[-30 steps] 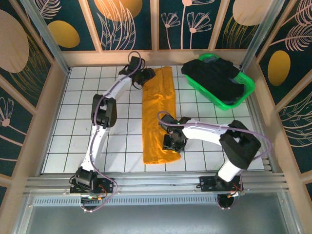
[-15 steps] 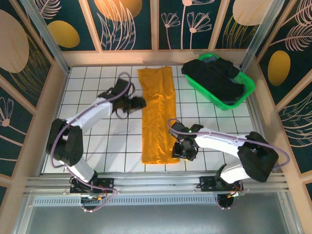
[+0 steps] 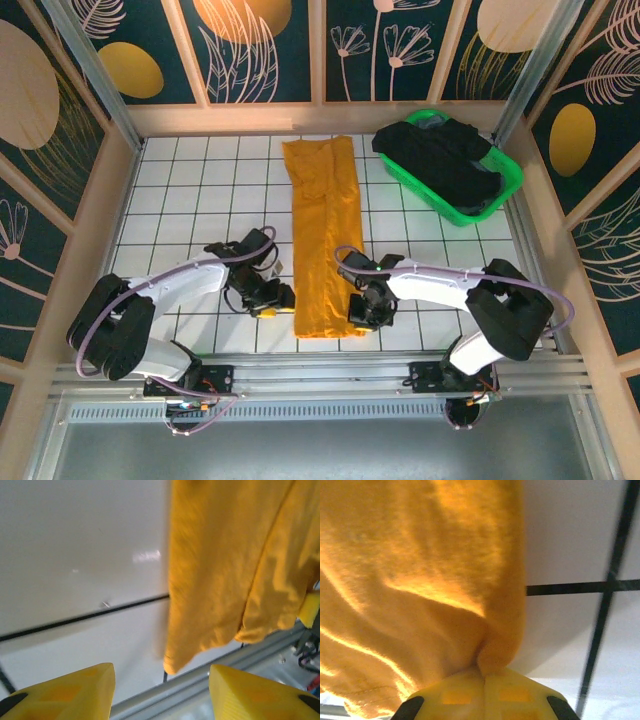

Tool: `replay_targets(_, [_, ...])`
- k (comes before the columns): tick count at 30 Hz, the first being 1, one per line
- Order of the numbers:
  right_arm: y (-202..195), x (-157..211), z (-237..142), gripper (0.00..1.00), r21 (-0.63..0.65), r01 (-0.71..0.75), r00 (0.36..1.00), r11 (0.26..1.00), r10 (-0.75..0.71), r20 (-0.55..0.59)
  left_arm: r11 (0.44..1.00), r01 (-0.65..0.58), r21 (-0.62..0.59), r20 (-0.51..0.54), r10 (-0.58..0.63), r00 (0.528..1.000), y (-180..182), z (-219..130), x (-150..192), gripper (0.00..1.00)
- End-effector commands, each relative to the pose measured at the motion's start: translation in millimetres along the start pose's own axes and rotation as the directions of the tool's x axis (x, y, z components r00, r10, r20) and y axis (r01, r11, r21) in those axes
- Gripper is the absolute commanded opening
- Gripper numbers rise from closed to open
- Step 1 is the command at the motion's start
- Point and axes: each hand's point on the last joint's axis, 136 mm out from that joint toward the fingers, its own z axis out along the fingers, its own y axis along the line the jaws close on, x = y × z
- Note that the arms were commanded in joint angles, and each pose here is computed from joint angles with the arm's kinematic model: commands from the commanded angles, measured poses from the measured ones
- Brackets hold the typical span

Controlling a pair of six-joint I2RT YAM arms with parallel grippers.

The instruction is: Fold and stack the t-shirts

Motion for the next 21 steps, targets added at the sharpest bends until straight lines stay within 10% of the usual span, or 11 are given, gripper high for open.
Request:
replay_targets(1, [17,2,-1,0.0,-0.079,-0.008,1.0,0.997,0.007,-0.003,0.997,0.042,0.064,-0.07,-0.038,0.997,-11,7,19,0.52])
replay_targets(21, [21,13,-14,0.0,-0.13,-0.012,1.0,0.991,0.008,-0.029,0.997,-0.009,-0.081,-0.096,0.001,0.995,-7,41,23,0.41])
